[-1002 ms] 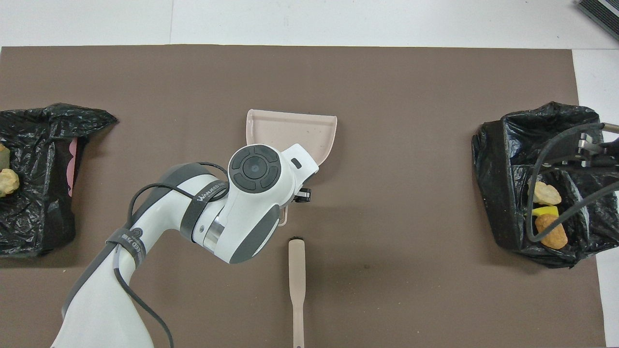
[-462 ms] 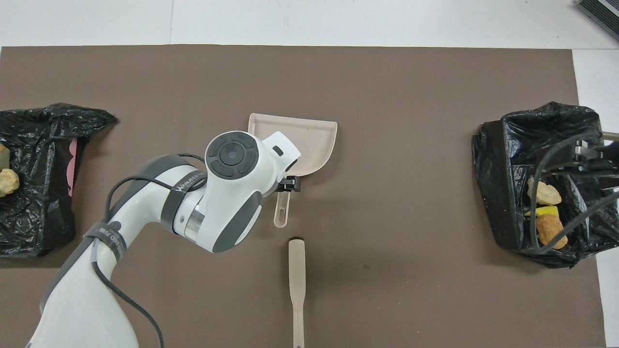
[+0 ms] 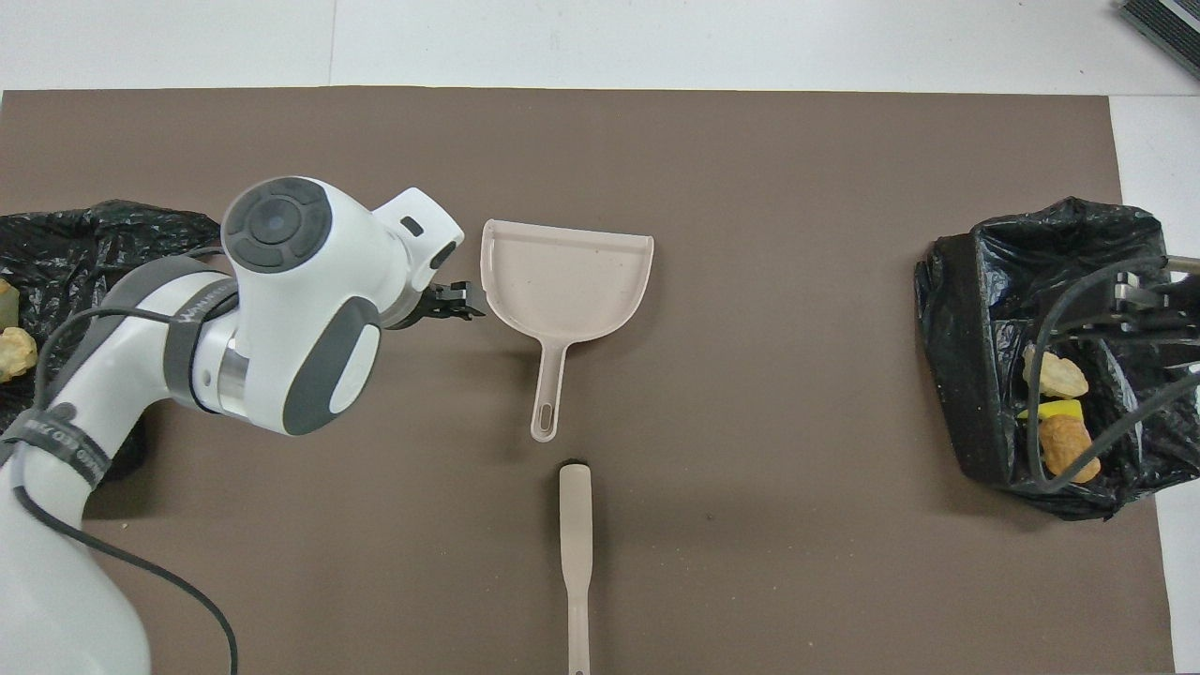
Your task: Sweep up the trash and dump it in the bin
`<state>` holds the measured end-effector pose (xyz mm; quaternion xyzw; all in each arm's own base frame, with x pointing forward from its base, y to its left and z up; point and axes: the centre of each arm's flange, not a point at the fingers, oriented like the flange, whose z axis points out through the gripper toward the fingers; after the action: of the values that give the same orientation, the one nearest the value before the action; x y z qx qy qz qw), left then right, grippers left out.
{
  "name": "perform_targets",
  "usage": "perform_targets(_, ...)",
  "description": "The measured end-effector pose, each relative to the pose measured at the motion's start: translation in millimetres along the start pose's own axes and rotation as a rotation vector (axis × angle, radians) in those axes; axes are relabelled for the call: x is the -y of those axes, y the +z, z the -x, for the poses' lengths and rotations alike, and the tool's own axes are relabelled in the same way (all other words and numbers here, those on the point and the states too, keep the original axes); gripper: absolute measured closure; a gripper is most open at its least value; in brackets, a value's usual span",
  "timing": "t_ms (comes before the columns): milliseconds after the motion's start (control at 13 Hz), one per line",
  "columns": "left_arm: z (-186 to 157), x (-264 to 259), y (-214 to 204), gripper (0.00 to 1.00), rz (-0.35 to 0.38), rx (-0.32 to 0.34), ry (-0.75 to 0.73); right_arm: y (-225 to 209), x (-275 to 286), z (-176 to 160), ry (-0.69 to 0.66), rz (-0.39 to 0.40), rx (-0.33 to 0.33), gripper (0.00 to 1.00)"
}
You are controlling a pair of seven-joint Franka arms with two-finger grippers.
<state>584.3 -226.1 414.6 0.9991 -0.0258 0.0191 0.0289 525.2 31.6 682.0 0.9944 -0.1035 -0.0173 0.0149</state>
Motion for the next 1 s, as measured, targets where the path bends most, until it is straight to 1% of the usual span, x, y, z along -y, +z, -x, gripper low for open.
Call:
perform_targets(231,-16.3,60.5,-21.5,0.00,-0.005,-0.010,0.012,0.0,0.0,0.0,0.000,0.000,0.000,0.00)
perform_targets(385,-23.0,96.2,-34.7,0.00,-0.010,0.001,0.047,0.0,0.0,0.0,0.000,0.000,0.000,0.00)
perform_targets(539,-25.7,133.4,-58.4,0.00,-0.014,0.006,0.084,0.0,-0.1,0.0,0.000,0.000,0.000,0.00)
perform_targets(771,-16.0,161.0,-91.6,0.00,-0.019,0.009,0.104,0.0,-0.1,0.0,0.000,0.000,0.000,0.00)
perform_targets(1002,-3.6,173.7,-125.9,0.00,-0.025,-0.017,0.083,0.0,-0.1,0.0,0.000,0.000,0.000,0.00)
